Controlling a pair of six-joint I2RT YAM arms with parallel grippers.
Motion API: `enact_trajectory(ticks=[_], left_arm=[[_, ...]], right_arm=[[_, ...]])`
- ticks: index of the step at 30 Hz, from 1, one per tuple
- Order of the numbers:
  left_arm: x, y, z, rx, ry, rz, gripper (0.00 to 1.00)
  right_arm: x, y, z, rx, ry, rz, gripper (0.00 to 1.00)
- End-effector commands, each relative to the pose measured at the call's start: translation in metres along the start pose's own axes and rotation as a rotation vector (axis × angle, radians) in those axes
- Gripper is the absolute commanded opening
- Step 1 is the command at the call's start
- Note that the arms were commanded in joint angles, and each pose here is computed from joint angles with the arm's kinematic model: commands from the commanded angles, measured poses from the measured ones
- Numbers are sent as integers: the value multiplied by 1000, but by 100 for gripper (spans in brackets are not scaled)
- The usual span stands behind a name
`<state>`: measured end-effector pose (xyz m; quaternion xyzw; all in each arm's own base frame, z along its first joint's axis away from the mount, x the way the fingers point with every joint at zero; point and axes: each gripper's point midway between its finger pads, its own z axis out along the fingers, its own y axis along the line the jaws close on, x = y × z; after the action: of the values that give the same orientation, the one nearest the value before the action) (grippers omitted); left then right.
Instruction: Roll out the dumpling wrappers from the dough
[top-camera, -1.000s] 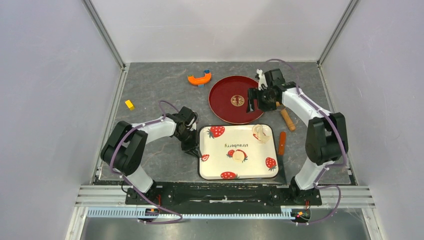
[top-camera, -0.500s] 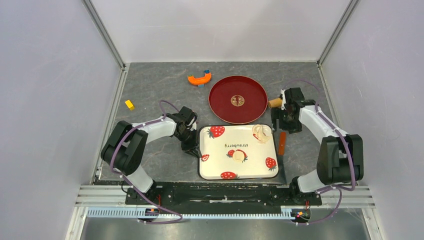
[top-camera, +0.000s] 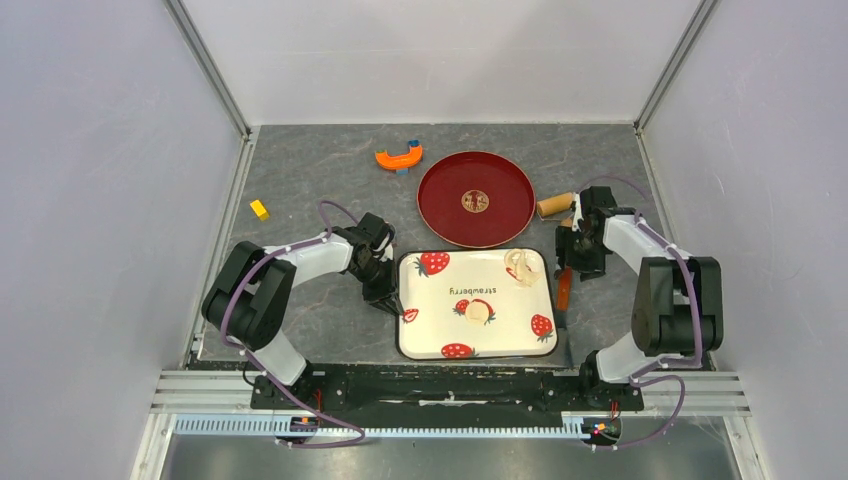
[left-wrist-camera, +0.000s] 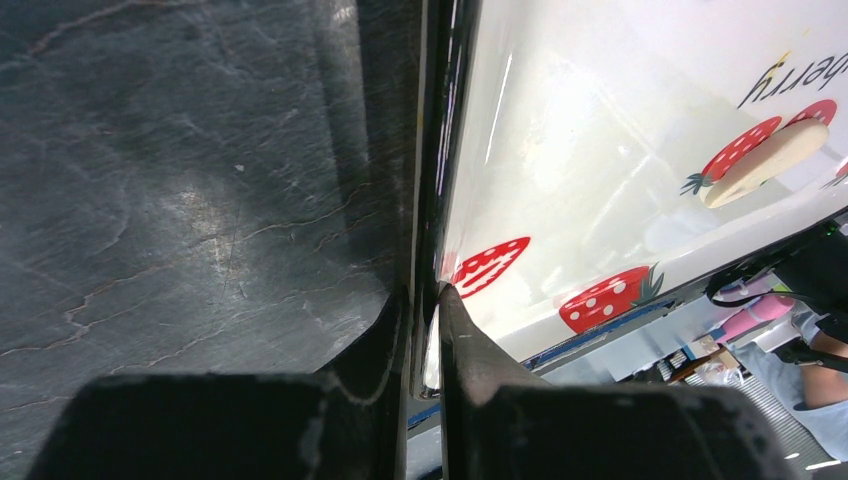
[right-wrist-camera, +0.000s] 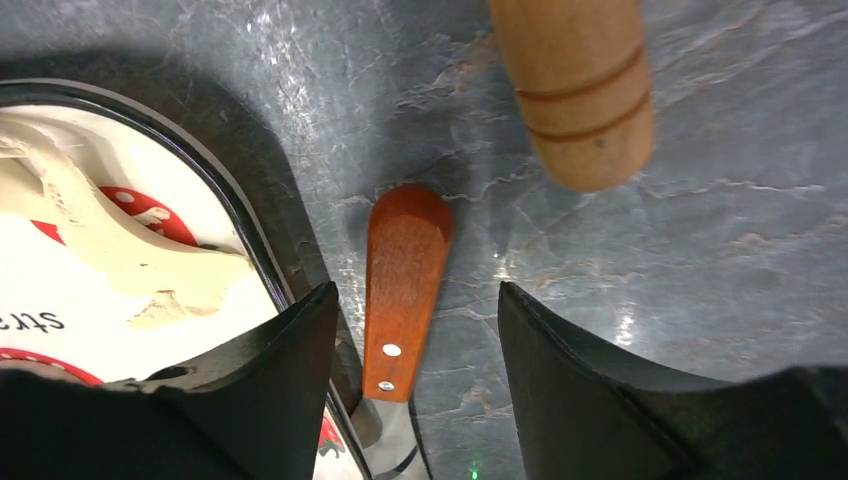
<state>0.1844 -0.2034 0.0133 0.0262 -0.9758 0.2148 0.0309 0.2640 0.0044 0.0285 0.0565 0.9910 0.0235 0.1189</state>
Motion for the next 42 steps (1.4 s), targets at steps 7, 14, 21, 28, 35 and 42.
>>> enact_trajectory(ticks=[7,14,21,28,35,42], left_arm=[[-3,37,15,-134,-47,22,2],[-3,38,18,-128,-47,16,2],[-3,38,16,-130,-56,19,2],[-5,40,13,-144,-70,43,2],[-8,40,7,-154,-91,78,2],[-21,25,-8,-119,-155,123,20]], right_arm=[[10,4,25,-24,35,8,50],[-2,3,33,65,19,-51,40],[-33,34,22,-50,-44,-88,7],[-84,55,-30,-131,-195,-176,0],[-127,72,-93,-194,-362,-203,0],[-157,73,-137,-167,-448,-213,0]])
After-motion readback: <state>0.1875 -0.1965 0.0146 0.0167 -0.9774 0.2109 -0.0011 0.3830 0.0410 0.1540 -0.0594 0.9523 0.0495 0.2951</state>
